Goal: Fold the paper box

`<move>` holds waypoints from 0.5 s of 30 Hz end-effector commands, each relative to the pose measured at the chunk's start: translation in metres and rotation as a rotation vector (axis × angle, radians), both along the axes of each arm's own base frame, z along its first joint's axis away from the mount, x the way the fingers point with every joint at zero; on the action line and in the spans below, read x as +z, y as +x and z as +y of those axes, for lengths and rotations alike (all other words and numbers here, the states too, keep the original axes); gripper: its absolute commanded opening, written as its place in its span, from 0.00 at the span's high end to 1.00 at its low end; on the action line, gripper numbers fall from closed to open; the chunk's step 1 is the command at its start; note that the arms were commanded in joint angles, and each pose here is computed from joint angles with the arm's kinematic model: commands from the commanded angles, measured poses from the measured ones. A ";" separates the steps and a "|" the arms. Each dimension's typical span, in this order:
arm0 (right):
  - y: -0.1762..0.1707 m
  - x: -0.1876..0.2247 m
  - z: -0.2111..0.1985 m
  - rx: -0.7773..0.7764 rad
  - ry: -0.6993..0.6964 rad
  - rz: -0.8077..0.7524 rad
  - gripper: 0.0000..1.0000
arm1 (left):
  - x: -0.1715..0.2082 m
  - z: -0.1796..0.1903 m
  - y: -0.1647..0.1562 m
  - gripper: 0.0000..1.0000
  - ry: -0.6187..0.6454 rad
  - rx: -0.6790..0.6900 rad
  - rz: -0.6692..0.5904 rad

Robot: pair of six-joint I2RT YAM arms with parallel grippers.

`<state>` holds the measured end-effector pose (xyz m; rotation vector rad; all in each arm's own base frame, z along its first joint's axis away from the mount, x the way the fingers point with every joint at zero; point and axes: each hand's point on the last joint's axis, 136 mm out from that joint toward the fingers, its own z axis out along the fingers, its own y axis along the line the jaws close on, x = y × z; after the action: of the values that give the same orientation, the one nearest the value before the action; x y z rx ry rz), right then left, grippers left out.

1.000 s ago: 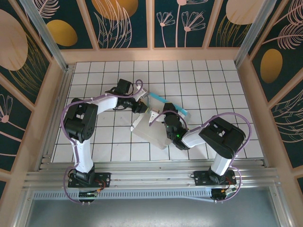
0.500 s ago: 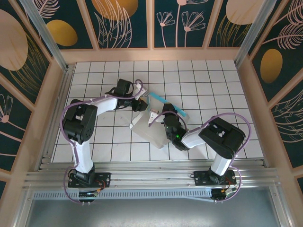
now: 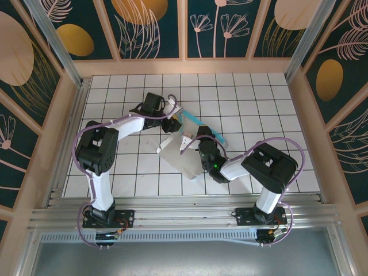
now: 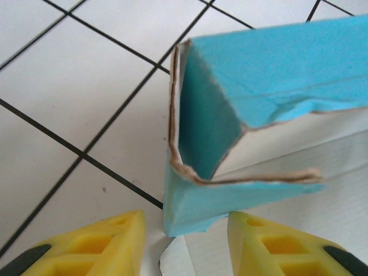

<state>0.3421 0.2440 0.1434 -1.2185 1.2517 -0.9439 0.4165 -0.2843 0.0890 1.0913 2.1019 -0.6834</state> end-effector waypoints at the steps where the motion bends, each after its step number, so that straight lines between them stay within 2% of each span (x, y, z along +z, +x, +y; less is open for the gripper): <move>1: -0.003 0.002 0.004 0.009 0.038 -0.006 0.87 | 0.008 -0.008 0.008 0.62 -0.008 -0.023 -0.022; 8: -0.003 0.001 0.005 0.014 0.041 -0.003 0.87 | 0.001 -0.020 0.002 0.66 -0.018 -0.062 0.003; 15: -0.004 0.000 0.005 0.016 0.042 0.002 0.87 | -0.006 -0.017 0.008 0.57 0.034 -0.063 -0.023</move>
<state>0.3413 0.2451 0.1433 -1.2137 1.2542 -0.9345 0.4210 -0.2995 0.0817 1.1406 2.0931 -0.6947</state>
